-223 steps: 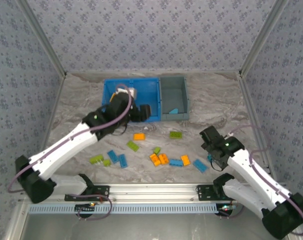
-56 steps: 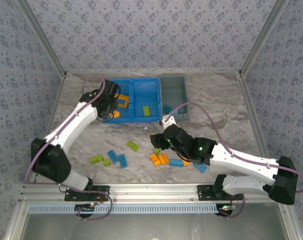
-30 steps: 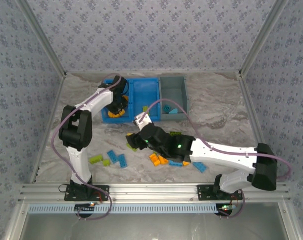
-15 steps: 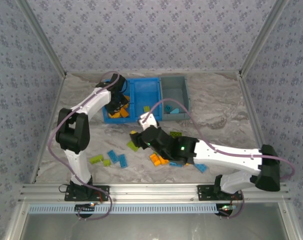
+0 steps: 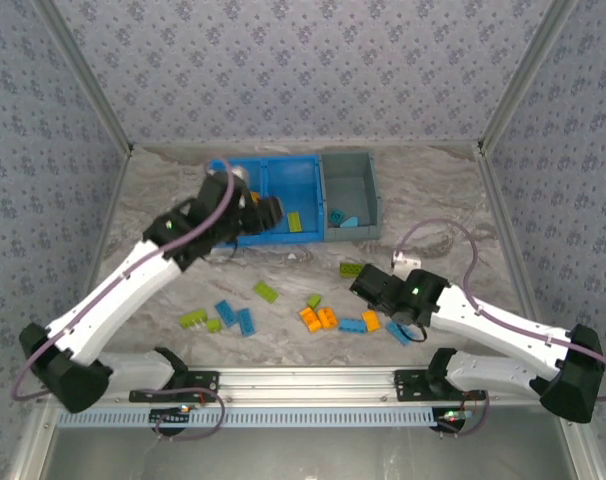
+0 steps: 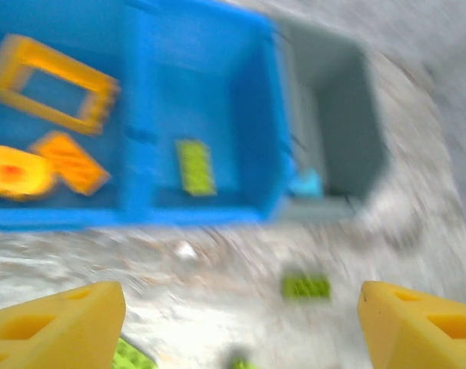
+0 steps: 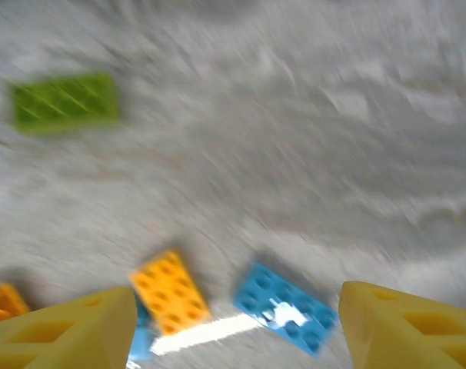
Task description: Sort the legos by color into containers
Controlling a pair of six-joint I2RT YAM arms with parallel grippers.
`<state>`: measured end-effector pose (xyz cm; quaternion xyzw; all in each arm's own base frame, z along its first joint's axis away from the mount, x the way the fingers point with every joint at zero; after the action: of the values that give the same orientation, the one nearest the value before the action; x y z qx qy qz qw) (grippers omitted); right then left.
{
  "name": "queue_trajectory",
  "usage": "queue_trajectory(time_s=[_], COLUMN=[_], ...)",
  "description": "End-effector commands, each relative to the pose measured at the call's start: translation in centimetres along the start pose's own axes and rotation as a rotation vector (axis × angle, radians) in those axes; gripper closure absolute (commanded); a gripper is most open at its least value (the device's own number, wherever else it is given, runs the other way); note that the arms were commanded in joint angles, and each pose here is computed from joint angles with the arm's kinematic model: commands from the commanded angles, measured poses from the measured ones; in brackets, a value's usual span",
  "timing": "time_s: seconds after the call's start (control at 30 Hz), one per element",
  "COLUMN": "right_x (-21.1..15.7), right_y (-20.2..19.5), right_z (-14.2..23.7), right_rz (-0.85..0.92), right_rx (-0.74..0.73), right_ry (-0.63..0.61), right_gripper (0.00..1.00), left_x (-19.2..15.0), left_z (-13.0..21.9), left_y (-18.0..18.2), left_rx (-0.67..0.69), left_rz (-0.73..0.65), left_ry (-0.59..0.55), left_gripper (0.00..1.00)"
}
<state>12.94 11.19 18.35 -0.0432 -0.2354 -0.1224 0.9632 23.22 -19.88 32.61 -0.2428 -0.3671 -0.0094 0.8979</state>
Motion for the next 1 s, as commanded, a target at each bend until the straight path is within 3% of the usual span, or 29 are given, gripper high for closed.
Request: queue_trajectory(time_s=[0.0,0.13,0.33,0.53,0.97], right_x=[-3.3,-5.2,-5.4,-5.4,-1.8], right_y=[-2.3,-2.8,-1.7,-1.8,-1.7], right_z=[-1.1,-2.8,-5.2,-6.3,-8.6], right_rz=[-0.004,0.023,0.064,0.074,-0.023], right_rx=[-0.110,-0.152,-0.183,-0.213,-0.160], right_ry=[0.210,0.290,0.346,0.368,0.450], right_gripper=[0.26,0.24,0.22,0.23,0.30], left_x=[-3.7,-8.5,-11.9,-11.8,-10.7], left_z=[1.0,2.4,2.6,2.7,2.8], left_y=[-3.5,-6.1,-6.8,-7.0,-8.5], left_rx=[-0.197,-0.334,-0.400,-0.392,-0.415], left_rz=[-0.257,-0.406,-0.422,-0.430,-0.428], left_ry=[0.046,0.105,0.132,0.126,0.095], left_gripper=[0.20,0.21,0.21,0.20,0.19])
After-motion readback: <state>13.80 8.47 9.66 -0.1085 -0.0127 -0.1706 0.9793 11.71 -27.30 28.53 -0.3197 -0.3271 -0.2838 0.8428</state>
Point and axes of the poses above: each hand's point on the last joint's axis, 136 mm out from that joint toward the fingers, its own z axis back along the fingers, its own y axis along the line the jaws close on, x = y × z, the point moved 7 cm from there along z, back along the fingers, and after that the axes turned 2 degrees about -z, right-handed, at the moved point
